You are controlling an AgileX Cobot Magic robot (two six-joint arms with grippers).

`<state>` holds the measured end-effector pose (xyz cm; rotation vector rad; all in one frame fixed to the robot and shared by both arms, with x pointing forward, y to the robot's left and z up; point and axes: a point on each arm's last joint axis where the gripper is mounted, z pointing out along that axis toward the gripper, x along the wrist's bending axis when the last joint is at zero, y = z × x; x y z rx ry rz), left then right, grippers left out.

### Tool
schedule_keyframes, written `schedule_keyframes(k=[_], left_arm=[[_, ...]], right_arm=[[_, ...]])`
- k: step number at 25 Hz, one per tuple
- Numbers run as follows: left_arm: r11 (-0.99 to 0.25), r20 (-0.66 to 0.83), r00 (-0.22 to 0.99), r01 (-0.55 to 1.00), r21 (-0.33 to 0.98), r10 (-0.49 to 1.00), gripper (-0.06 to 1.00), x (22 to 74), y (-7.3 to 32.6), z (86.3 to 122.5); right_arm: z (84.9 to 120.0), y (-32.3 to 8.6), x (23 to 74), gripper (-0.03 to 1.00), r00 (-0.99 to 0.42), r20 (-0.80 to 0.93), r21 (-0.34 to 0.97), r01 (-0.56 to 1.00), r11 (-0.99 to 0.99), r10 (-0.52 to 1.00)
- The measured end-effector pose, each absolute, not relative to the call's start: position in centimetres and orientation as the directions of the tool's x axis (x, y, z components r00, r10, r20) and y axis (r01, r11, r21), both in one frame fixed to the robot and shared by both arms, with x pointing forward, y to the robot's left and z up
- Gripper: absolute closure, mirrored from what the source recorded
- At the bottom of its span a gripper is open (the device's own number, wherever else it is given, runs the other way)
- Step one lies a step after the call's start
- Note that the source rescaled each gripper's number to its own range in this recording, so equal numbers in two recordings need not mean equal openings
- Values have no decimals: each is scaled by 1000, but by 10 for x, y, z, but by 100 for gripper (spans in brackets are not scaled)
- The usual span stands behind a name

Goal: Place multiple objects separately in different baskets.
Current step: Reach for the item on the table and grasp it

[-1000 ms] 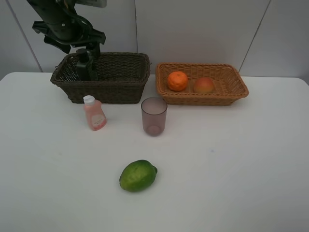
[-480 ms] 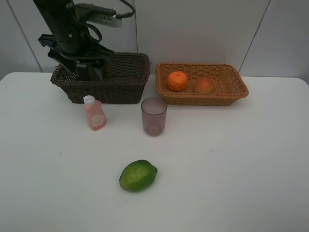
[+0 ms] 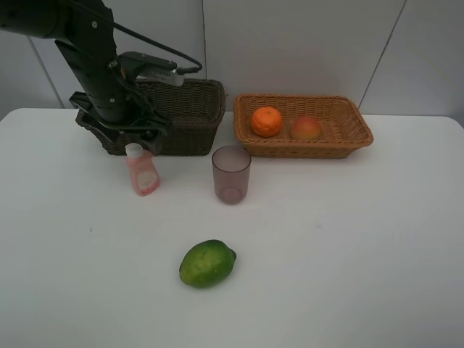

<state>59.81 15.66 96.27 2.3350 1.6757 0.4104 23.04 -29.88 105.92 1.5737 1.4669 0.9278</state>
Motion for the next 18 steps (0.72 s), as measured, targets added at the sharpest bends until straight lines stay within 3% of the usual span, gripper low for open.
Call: schedule_keyframes(k=[18], left_arm=[[-349, 93, 338, 881, 319, 937, -3, 611, 150, 906]], right_arm=[[1059, -299, 230, -1, 68, 3, 902, 430, -32, 998]])
